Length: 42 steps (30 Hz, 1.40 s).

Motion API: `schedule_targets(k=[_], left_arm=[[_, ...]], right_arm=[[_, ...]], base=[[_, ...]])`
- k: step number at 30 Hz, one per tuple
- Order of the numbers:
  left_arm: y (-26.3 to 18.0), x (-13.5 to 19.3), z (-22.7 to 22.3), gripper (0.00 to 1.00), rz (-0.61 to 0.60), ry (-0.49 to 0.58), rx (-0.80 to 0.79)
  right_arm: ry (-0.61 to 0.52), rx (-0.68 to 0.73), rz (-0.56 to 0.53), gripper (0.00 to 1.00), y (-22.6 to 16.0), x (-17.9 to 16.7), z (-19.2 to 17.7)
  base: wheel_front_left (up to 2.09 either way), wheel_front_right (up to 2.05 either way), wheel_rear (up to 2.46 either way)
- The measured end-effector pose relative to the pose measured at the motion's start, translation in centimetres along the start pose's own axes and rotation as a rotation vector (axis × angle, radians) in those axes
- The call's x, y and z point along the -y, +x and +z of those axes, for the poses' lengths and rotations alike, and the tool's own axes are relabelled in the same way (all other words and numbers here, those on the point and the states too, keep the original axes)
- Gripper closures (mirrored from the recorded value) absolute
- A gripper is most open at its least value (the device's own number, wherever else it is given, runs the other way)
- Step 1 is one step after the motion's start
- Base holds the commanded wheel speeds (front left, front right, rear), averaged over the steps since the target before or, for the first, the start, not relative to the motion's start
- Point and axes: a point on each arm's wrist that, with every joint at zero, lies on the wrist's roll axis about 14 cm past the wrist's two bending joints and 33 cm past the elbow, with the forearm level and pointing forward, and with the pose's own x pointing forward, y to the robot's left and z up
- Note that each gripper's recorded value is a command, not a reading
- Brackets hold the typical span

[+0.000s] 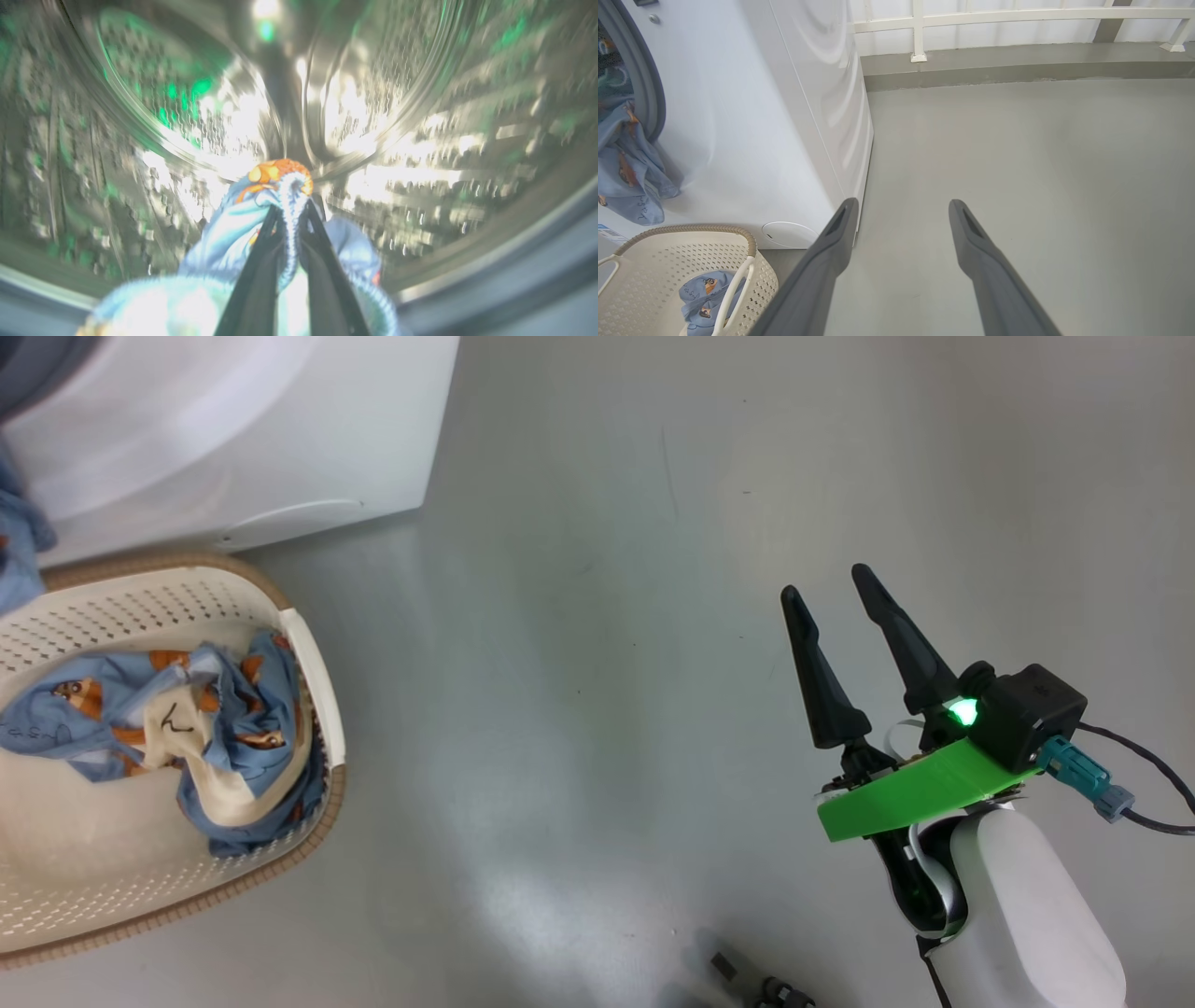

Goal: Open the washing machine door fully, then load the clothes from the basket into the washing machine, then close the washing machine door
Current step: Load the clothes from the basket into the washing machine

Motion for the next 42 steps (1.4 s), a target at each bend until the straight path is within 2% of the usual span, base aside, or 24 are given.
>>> schedule_targets(k=[1, 2, 3, 6, 18, 30, 42], left_arm=[[-0.4, -0.1, -1.5, 0.65, 0.005, 0.003, -0.051], [-0.9, -0.2, -2.8, 0.39, 0.004, 0.016, -0.099], [-1.3, -0.3, -3.8, 0.00, 0.008, 0.019, -0.136], [-1.4, -0.4, -4.4, 0.00, 0.008, 0.025, -0.180], [-1.1, -0.1, -1.9, 0.00, 0.004, 0.009, -0.138], [-4.5, -0.1, -1.4, 0.00, 0.013, -0.074, -0.054], [-10.0, -0.5, -3.0, 0.00, 0.036, -0.080, -0.055]], right_arm=[[0.001, 0.002, 0.001, 0.00, 0.0, -0.1, 0.1], [0.002, 0.004, 0.003, 0.00, 0.0, -0.1, 0.1], [0.003, 0.005, 0.004, 0.00, 0.0, -0.2, 0.2], [0.006, 0.010, 0.008, 0.00, 0.0, -0.3, 0.3], [0.018, 0.024, 0.028, 0.00, 0.3, -1.1, 0.7], [0.024, 0.038, 0.045, 0.00, 1.0, -1.5, 0.9], [0.026, 0.052, 0.065, 0.00, 1.8, -2.1, 1.1]], base=[[0.00, 0.00, 0.00], [0.00, 0.00, 0.00], [0.00, 0.00, 0.00], [0.00, 0.00, 0.00], [0.00, 0.00, 0.00], [0.00, 0.00, 0.00], [0.00, 0.00, 0.00]])
